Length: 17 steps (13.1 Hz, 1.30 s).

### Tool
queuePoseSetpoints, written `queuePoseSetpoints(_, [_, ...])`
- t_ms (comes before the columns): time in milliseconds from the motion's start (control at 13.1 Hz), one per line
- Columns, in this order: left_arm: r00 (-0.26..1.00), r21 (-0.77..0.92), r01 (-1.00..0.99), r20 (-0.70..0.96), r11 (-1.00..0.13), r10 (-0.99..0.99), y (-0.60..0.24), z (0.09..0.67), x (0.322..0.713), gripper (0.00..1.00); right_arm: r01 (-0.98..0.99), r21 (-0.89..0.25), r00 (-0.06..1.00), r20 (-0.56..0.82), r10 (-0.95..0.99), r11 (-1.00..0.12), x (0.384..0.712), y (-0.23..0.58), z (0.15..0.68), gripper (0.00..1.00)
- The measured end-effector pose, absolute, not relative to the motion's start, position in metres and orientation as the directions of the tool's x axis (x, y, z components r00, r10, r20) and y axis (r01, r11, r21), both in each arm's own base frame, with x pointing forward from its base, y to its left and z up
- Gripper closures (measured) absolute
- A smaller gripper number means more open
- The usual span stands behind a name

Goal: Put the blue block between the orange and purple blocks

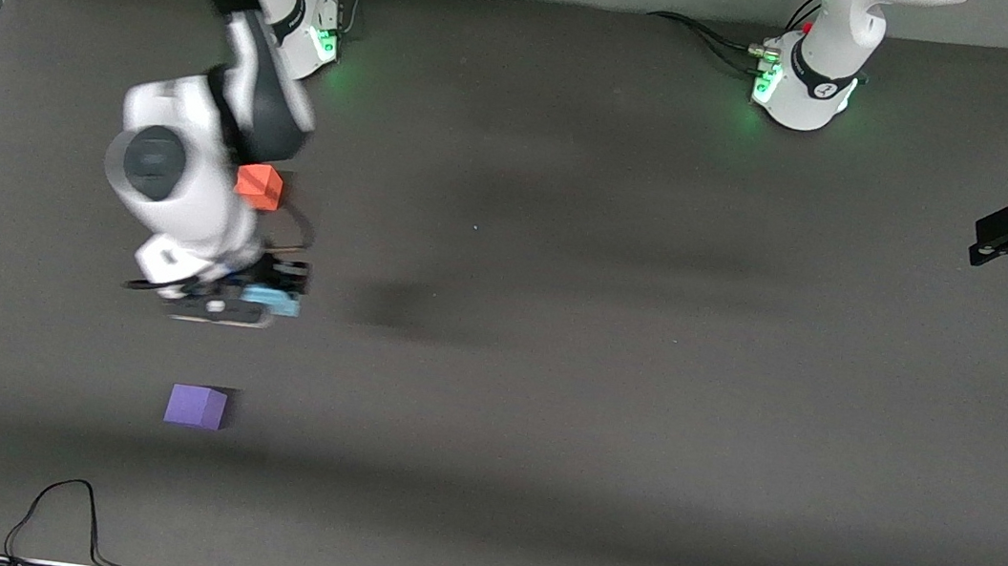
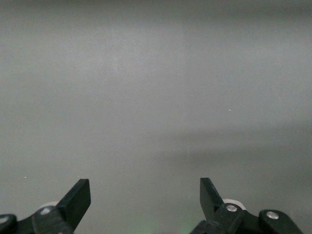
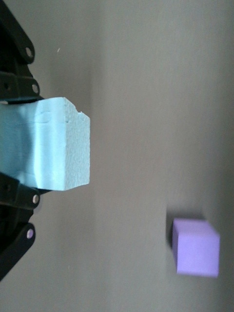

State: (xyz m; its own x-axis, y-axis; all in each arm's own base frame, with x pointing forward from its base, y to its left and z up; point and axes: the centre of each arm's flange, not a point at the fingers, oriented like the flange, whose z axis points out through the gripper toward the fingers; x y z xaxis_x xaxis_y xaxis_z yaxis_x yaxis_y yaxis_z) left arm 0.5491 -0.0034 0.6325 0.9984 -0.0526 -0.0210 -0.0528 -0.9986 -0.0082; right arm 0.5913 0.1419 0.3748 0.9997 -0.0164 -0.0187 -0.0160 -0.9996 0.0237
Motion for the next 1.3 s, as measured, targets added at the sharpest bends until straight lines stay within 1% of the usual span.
queuePoseSetpoints(153, [0.998,-0.008,-0.053,-0.024,-0.999,-0.052,-0.003,0.632,0.549,0.0,-0.052,0.002,0.997,-0.062,-0.052,-0.999,0.586,0.08,0.353,0.45])
queuePoseSetpoints(229, [0.998,-0.008,-0.053,-0.027,-0.999,-0.052,-0.003,0.632,0.548,0.0,-0.071,0.006,0.996,-0.06,-0.071,-0.997,0.579,0.064,0.334,0.45])
queuePoseSetpoints(382, [0.998,-0.008,-0.055,-0.037,-0.998,-0.055,-0.004,0.631,0.547,0.0,-0.082,0.016,0.997,-0.008,-0.082,-0.996,0.558,0.052,0.282,0.45])
queuePoseSetpoints(535, [0.997,-0.008,-0.057,-0.044,-0.998,-0.057,-0.004,0.631,0.547,0.0,-0.071,0.033,0.997,0.005,-0.071,-0.997,0.542,0.045,0.243,0.45])
queuePoseSetpoints(688, [0.997,-0.007,-0.06,-0.045,-0.998,-0.059,-0.005,0.631,0.546,0.0,-0.067,0.048,0.998,0.021,-0.066,-0.997,0.54,0.04,0.223,0.45])
queuePoseSetpoints(1069, [0.997,-0.008,-0.06,-0.045,-0.998,-0.06,-0.006,0.631,0.546,0.0,-0.063,0.066,0.997,0.056,-0.06,-0.996,0.532,0.035,0.196,0.46])
queuePoseSetpoints(1146, [0.997,-0.008,-0.06,-0.045,-0.998,-0.059,-0.005,0.63,0.546,0.0,-0.061,0.068,0.997,0.057,-0.057,-0.996,0.532,0.034,0.193,0.39])
queuePoseSetpoints(1299, [0.997,-0.008,-0.06,-0.045,-0.998,-0.059,-0.005,0.63,0.546,0.0,-0.059,0.066,0.996,0.063,-0.055,-0.996,0.533,0.035,0.196,0.17])
